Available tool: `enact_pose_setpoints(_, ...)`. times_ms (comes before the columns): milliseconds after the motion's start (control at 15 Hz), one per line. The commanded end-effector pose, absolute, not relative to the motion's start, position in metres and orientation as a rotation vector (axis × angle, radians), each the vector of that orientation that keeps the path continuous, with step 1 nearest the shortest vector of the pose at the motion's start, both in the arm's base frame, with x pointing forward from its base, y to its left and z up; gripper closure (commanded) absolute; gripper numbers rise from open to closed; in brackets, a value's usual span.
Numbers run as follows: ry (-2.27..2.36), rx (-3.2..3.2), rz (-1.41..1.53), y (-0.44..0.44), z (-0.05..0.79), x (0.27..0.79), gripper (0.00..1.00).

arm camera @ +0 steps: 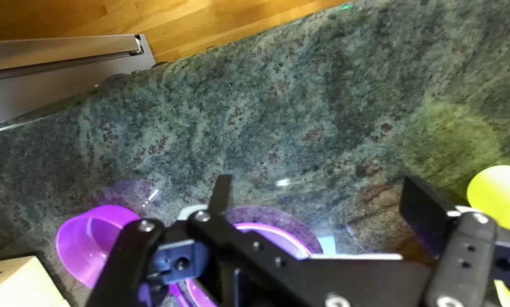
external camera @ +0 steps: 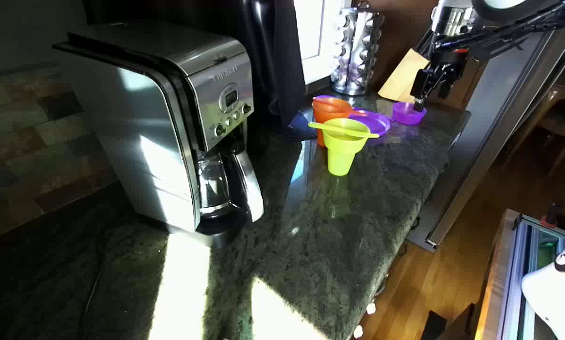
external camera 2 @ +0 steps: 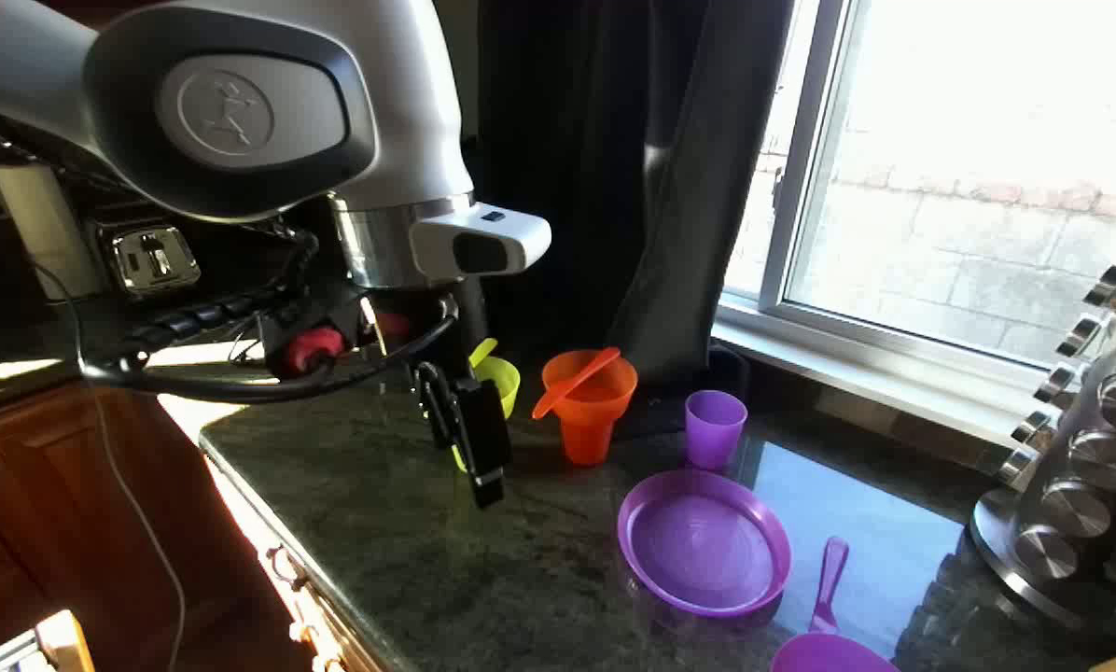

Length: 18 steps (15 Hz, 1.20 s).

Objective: Move the purple cup forward, then put the purple bowl on the purple cup, then put the purple knife on the purple bowl

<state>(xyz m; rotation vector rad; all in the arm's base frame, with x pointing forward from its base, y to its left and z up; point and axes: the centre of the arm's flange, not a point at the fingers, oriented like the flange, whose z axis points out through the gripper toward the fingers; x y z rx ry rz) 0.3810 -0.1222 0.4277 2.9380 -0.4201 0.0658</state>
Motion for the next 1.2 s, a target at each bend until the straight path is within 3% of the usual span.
enact_pose_setpoints(0,-0.420,2.938,0.066,-0.122,0.428,0.381,0.00)
enact_pose_setpoints(267,-0.420,2.938,0.065,-0.122,0.428,0.381,0.00)
enact_pose_setpoints(1133,-0.603,3.009,0.252,-0.192,0.475,0.538,0.00)
